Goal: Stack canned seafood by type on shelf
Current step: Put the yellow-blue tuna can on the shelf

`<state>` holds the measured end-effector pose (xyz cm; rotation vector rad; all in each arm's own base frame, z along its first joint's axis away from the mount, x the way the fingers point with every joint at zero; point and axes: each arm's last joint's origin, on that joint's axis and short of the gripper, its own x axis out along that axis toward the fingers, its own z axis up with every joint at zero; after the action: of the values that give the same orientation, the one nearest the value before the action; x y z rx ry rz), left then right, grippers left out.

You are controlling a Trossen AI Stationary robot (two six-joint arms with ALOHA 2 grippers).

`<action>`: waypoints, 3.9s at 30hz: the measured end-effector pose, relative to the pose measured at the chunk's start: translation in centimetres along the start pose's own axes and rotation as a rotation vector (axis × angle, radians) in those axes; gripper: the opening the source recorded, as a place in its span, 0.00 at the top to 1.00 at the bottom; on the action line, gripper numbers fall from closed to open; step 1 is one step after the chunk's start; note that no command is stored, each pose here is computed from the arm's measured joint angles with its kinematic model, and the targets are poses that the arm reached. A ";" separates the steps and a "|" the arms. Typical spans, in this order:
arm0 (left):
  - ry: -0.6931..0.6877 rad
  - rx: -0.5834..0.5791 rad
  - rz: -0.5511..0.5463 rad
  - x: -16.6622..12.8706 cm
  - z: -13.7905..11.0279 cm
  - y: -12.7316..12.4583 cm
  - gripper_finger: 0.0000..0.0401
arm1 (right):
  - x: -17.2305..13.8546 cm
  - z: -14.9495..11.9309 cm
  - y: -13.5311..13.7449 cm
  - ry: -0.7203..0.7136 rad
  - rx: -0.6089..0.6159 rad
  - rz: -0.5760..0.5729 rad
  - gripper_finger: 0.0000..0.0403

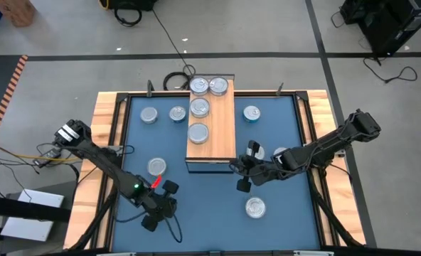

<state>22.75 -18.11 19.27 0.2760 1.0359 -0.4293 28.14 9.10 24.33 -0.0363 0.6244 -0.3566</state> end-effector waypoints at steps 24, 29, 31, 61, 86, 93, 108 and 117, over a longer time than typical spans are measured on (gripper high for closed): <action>0.188 -0.315 0.123 -0.7 -4.1 -4.4 1.00 | -3.1 -1.1 3.8 -0.043 -0.053 0.169 0.99; 0.133 -0.355 0.152 0.2 -4.7 -3.9 1.00 | -4.1 -1.2 5.0 -0.082 -0.047 0.227 0.98; 0.072 -0.371 0.139 0.7 -4.5 -3.7 1.00 | -4.4 -1.2 5.2 -0.094 -0.049 0.241 0.99; -0.300 -0.104 0.228 2.9 -0.7 3.9 1.00 | -4.5 -0.9 5.7 -0.126 -0.027 0.266 0.98; -0.043 0.109 0.185 3.7 -1.0 2.6 0.72 | -4.1 -0.8 5.2 -0.121 -0.043 0.245 0.97; -0.036 0.134 0.210 3.9 -1.1 2.6 0.72 | -4.0 -0.8 5.2 -0.122 -0.050 0.245 0.97; -0.034 0.135 0.297 4.8 -1.0 2.6 0.98 | -4.1 -0.7 5.3 -0.124 -0.049 0.246 0.97; -0.093 0.047 0.235 2.5 0.1 2.8 1.00 | -4.1 -0.6 5.3 -0.137 -0.040 0.251 0.97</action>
<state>25.19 -16.22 17.19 0.4109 0.8907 -0.2521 26.40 15.51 25.39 -0.0204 0.4937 -0.0971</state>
